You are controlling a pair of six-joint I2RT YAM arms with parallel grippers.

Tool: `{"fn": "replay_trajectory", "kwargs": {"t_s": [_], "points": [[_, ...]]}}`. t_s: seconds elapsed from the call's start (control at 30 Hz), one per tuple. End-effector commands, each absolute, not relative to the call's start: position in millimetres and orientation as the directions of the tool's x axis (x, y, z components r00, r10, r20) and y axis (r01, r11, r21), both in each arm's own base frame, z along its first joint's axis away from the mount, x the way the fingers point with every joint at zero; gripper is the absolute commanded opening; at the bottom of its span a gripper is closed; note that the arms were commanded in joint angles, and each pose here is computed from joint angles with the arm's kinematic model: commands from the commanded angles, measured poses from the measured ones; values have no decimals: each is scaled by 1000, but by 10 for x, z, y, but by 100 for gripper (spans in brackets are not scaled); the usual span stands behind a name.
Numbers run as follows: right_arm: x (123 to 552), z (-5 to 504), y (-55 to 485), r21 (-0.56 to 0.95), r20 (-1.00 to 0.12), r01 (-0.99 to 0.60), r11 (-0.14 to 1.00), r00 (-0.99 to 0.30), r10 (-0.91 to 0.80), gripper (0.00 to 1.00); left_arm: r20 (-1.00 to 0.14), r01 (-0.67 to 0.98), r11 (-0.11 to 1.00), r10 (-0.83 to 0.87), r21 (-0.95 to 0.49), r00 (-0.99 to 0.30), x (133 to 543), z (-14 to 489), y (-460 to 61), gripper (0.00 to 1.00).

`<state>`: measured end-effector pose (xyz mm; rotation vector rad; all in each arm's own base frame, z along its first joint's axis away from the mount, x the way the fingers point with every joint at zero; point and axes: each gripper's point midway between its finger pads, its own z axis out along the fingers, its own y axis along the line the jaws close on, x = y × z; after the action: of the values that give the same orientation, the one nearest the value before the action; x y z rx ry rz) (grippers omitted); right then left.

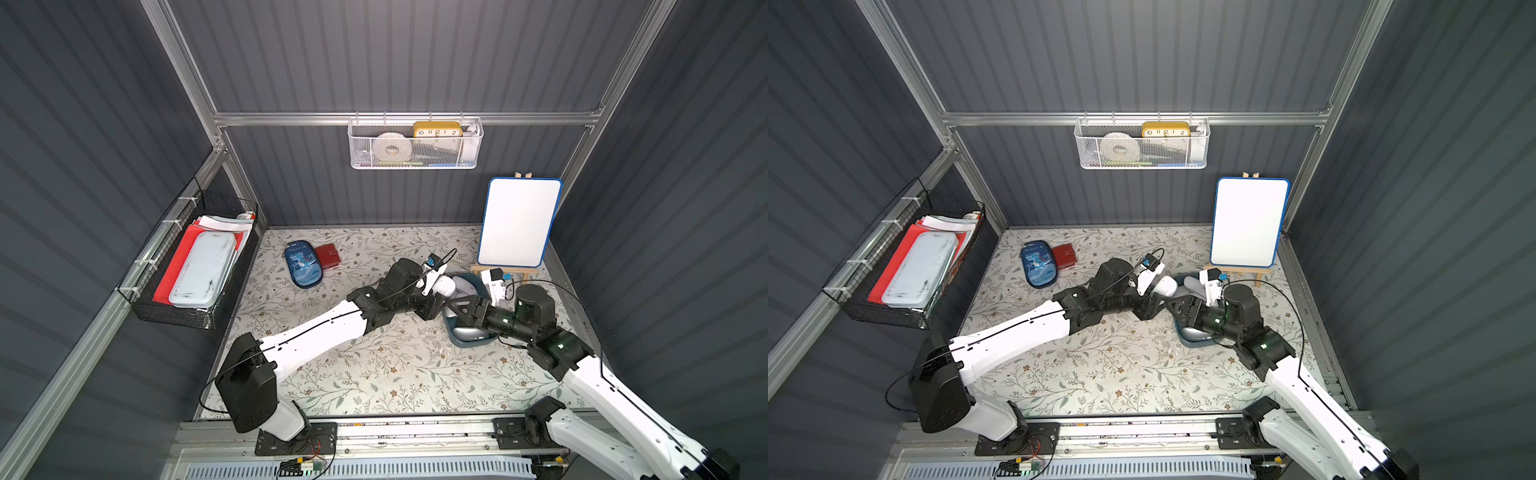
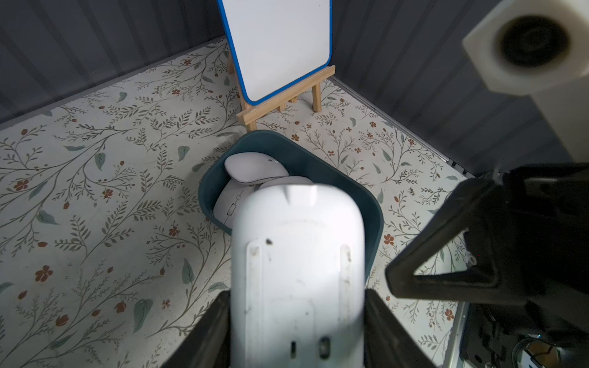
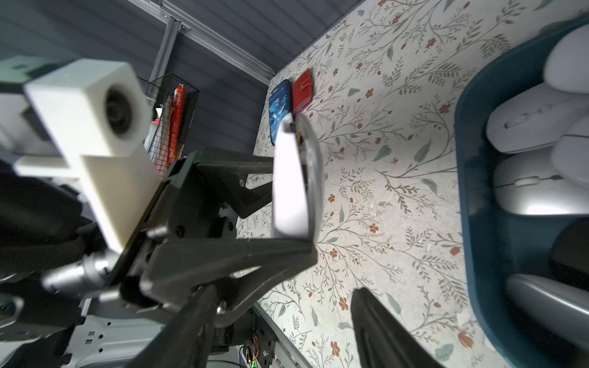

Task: Put the mouse in the storage box
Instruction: Place the mouse in the storage box.

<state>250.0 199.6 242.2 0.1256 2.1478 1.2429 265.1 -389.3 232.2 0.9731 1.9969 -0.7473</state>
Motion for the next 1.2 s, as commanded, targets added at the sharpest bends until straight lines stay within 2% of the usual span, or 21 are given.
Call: {"fn": "replay_trajectory", "kwargs": {"t_s": [0.0,0.3,0.47,0.63,0.7,0.73,0.8,0.87,1.0,1.17], "points": [[2667,2632,1971,781,-548,-264,566,-723,420,70,-856,852,501,364,-153,-368,2564,2411,-3908,47],[2896,2608,2093,792,-531,-251,557,-733,424,63,-865,862,480,349,-167,-362,2437,2469,-3915,48],[2903,2529,2225,821,-478,-238,519,-783,398,48,-872,858,488,335,-163,-357,2443,2522,-3901,48],[2929,2488,2230,817,-486,-241,524,-777,400,31,-871,858,484,331,-172,-362,2424,2501,-3904,51],[2945,2491,2233,810,-497,-249,531,-773,395,24,-871,855,489,330,-174,-365,2425,2488,-3890,57],[2956,2488,2233,806,-501,-252,536,-771,392,21,-871,851,496,326,-173,-367,2433,2488,-3881,63],[3005,2462,2208,788,-522,-251,562,-757,393,15,-871,827,536,312,-169,-380,2483,2489,-3827,82],[3073,2402,2117,733,-575,-250,632,-724,381,12,-874,798,581,292,-161,-389,2542,2508,-3752,99],[3251,2184,1667,486,-711,-149,861,-641,290,9,-871,719,670,226,-186,-436,2599,2524,-3546,100],[3322,1895,1161,166,-782,-24,986,-612,117,9,-874,537,829,134,-160,-467,2724,2474,-3042,99]]}}
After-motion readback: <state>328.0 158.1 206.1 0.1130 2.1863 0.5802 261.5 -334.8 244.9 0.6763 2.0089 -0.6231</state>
